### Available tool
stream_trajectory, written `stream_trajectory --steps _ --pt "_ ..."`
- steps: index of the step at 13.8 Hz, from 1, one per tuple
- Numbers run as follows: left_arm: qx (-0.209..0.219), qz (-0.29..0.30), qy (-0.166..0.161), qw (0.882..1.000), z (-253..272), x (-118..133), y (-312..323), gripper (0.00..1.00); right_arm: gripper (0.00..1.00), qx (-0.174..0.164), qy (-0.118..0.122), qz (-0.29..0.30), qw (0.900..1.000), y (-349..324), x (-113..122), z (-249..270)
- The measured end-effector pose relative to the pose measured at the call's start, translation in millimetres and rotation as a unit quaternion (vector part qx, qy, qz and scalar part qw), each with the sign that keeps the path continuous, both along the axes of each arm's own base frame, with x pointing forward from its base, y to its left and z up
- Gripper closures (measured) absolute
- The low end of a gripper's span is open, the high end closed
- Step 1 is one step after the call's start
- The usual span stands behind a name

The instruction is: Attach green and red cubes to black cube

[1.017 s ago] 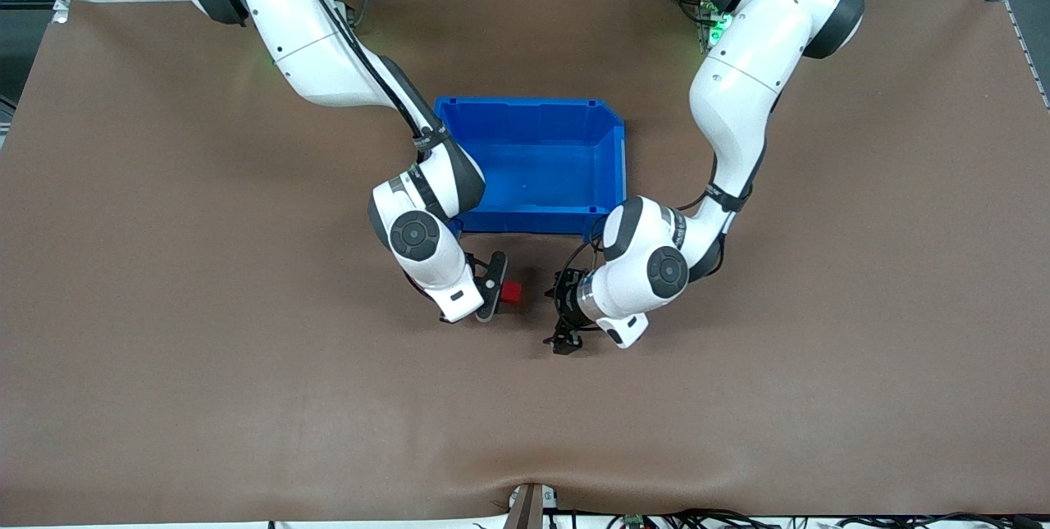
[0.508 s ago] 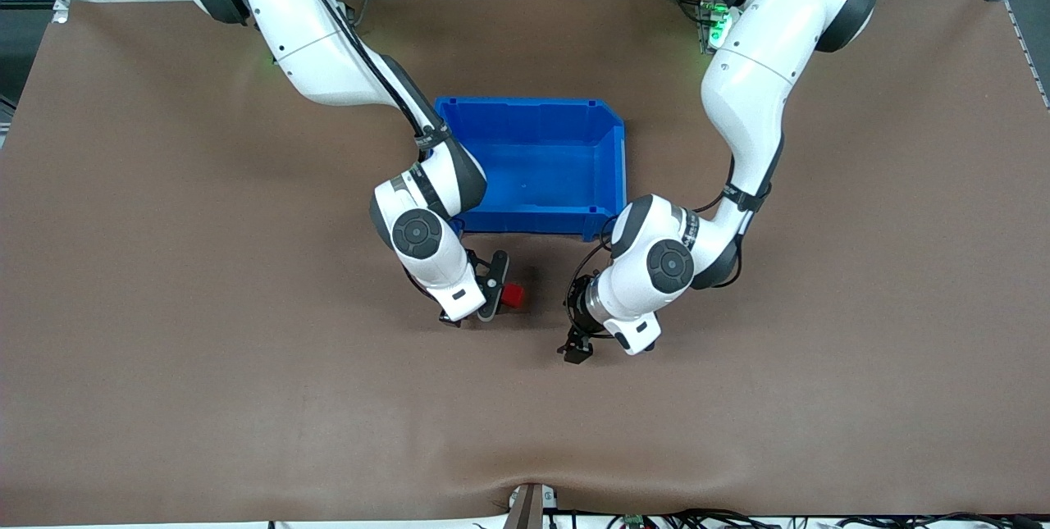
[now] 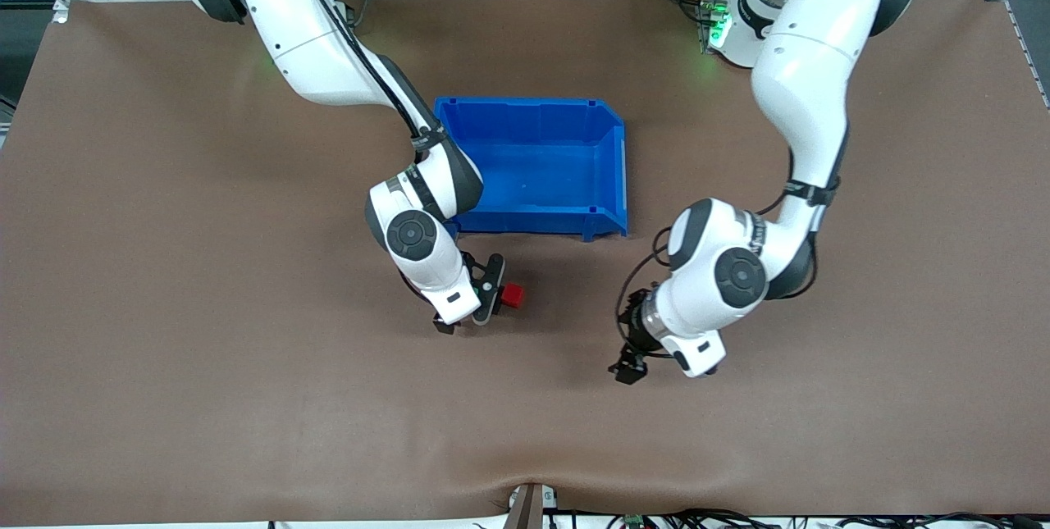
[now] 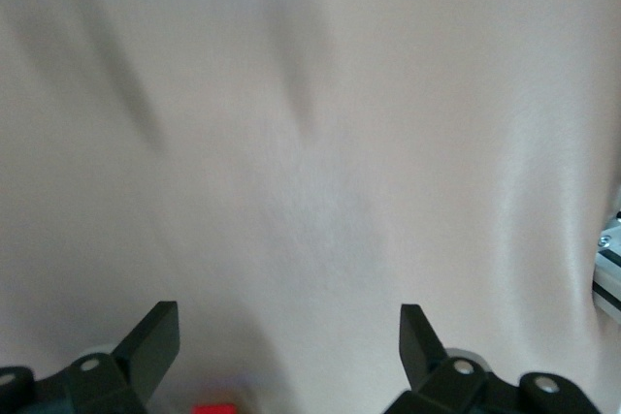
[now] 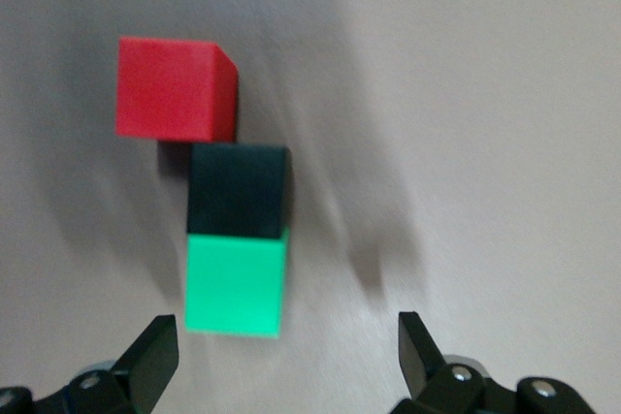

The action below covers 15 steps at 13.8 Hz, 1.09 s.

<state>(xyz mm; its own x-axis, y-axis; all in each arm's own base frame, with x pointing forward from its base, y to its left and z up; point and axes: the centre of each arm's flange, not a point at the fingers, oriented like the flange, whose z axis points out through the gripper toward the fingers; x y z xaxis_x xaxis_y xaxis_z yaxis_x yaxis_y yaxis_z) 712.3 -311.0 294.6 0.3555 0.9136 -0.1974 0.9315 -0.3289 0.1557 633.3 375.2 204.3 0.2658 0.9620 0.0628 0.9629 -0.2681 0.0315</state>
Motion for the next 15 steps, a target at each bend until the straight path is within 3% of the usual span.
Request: stream_trajectory --steps 2,6,10,15 --pt "0.025 -0.078 -0.014 0.997 32 3 21 0.0 0.0 -0.011 0.009 -0.02 1.0 -14 6 21" --pt "0.06 -0.171 -0.037 0.983 117 9 93 0.0 0.0 -0.02 0.011 -0.095 0.995 -53 22 86" --pt "0.118 -0.264 -0.035 0.957 178 -1 157 0.0 0.0 -0.009 0.016 -0.173 0.985 -150 51 157" --pt "0.164 -0.342 -0.038 0.925 257 -24 233 0.0 0.0 0.009 0.023 -0.252 0.968 -267 52 251"
